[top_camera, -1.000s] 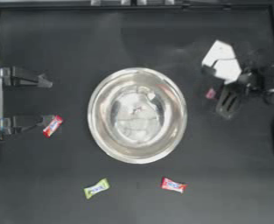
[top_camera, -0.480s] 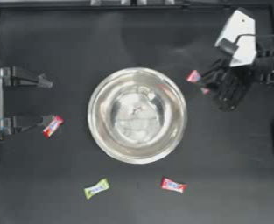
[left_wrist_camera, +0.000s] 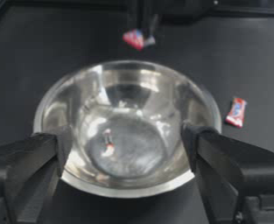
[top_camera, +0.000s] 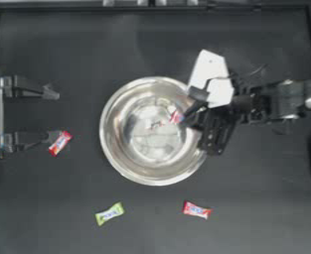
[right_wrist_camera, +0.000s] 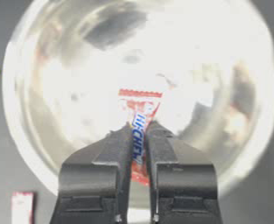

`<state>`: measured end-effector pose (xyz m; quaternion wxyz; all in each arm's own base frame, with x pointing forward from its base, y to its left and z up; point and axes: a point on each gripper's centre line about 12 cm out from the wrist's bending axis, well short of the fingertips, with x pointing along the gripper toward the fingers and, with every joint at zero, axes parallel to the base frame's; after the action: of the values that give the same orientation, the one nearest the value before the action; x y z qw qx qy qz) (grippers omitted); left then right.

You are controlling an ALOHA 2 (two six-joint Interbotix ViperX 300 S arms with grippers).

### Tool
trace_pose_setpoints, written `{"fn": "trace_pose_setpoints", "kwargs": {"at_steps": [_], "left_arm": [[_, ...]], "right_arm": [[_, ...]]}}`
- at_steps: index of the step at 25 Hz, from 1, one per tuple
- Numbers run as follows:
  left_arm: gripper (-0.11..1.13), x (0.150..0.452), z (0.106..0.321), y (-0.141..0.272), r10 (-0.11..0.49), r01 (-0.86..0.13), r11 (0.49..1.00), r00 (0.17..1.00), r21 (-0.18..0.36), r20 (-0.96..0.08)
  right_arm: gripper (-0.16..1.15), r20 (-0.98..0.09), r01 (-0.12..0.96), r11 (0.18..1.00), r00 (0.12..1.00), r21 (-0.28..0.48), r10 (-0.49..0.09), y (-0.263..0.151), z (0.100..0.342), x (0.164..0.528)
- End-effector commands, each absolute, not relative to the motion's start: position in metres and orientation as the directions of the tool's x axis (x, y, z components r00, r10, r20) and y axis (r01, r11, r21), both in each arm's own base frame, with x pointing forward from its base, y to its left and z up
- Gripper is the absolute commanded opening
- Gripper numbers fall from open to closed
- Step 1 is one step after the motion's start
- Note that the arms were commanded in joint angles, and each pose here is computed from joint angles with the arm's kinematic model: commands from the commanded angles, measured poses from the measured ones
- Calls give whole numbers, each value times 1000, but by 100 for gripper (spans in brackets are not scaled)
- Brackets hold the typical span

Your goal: Put candies in bowl

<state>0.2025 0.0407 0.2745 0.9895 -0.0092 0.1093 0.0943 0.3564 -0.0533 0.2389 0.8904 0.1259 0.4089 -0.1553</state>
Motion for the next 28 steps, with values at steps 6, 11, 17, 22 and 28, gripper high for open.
{"fn": "trace_pose_setpoints", "kwargs": {"at_steps": [6, 11, 17, 22, 28], "left_arm": [[102, 211, 278, 43, 186, -190, 982, 956, 1, -227], [102, 213, 278, 43, 187, -192, 981, 954, 1, -233], [102, 213, 276, 43, 185, -190, 982, 954, 1, -238], [102, 213, 276, 43, 185, -190, 982, 954, 1, -238], [102, 212, 274, 43, 182, -188, 982, 951, 0, -249]], "right_arm": [[56, -726, 351, 934, 659, 65, -197, -66, 221, 382], [110, -725, 355, 933, 659, 66, -199, -71, 210, 388], [98, -696, 355, 932, 688, 77, -204, -71, 226, 380], [98, -629, 332, 939, 750, 92, -204, -66, 248, 360], [98, -482, 281, 952, 855, 122, -190, -55, 277, 312]]}}
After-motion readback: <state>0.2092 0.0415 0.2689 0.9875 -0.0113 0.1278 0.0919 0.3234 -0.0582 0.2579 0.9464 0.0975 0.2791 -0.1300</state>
